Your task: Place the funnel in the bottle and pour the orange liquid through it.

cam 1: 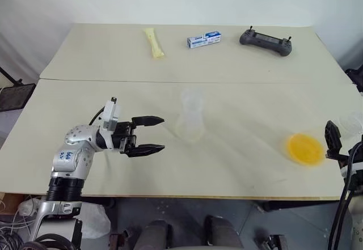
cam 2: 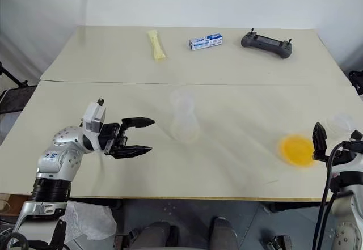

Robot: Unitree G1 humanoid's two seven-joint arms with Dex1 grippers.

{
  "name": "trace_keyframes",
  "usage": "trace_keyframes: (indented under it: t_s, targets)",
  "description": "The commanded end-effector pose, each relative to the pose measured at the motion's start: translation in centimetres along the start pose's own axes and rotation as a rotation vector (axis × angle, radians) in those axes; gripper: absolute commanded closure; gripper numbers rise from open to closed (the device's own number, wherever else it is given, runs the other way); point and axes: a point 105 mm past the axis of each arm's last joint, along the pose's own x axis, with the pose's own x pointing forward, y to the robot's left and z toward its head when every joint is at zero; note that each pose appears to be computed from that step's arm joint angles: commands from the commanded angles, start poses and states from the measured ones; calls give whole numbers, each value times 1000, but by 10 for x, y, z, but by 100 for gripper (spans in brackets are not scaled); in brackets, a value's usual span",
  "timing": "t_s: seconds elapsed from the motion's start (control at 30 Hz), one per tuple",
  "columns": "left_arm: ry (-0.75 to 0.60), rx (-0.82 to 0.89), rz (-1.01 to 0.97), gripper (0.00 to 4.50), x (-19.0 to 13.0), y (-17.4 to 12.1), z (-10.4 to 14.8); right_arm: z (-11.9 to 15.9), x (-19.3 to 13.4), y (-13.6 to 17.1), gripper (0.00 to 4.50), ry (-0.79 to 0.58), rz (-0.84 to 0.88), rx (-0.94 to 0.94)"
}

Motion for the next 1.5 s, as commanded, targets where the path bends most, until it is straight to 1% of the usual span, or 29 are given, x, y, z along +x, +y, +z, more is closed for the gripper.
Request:
trace_keyframes:
  t_s: [0.03,0.13,0.27,0.3,0.43,0.53,0.7,0.83,0.9,0.97,1.03,1.13,1.23,1.33,1.5]
  targets:
    - [-12,44,7,5,-4,-3,10,10,5,-1,0,-36,1,-31]
    - [-12,46,12,0,-4,-3,10,12,6,-2,56,-45,-1,-42]
    - [-14,46,14,0,-3,-2,10,13,6,-1,189,-54,-4,-34]
    - [-14,47,14,0,-3,-1,10,15,6,-1,205,-66,-3,-34]
    - [-18,47,11,0,-2,0,10,23,5,5,205,-88,20,-42]
    - [-18,47,5,0,-1,1,9,36,8,18,205,-121,64,-67]
    - [-14,48,-21,0,-1,6,9,57,20,64,205,-139,229,-170]
    - [-17,58,-33,0,-1,12,9,70,31,92,205,-164,285,-256]
    - [-23,87,-11,0,-1,21,10,81,38,113,205,-194,325,-322]
    - [-42,105,8,0,-1,29,12,88,40,143,205,-232,416,-437]
    - [-42,125,23,0,-3,33,13,96,40,168,205,-279,476,-505]
    - [-48,150,47,0,-5,38,13,107,42,188,205,-329,505,-531]
    - [-46,153,59,0,-8,39,12,116,41,213,205,-390,561,-604]
    - [-49,180,106,0,-13,43,15,120,36,234,205,-453,632,-713]
    - [-76,195,125,0,-20,41,20,118,29,259,205,-524,706,-809]
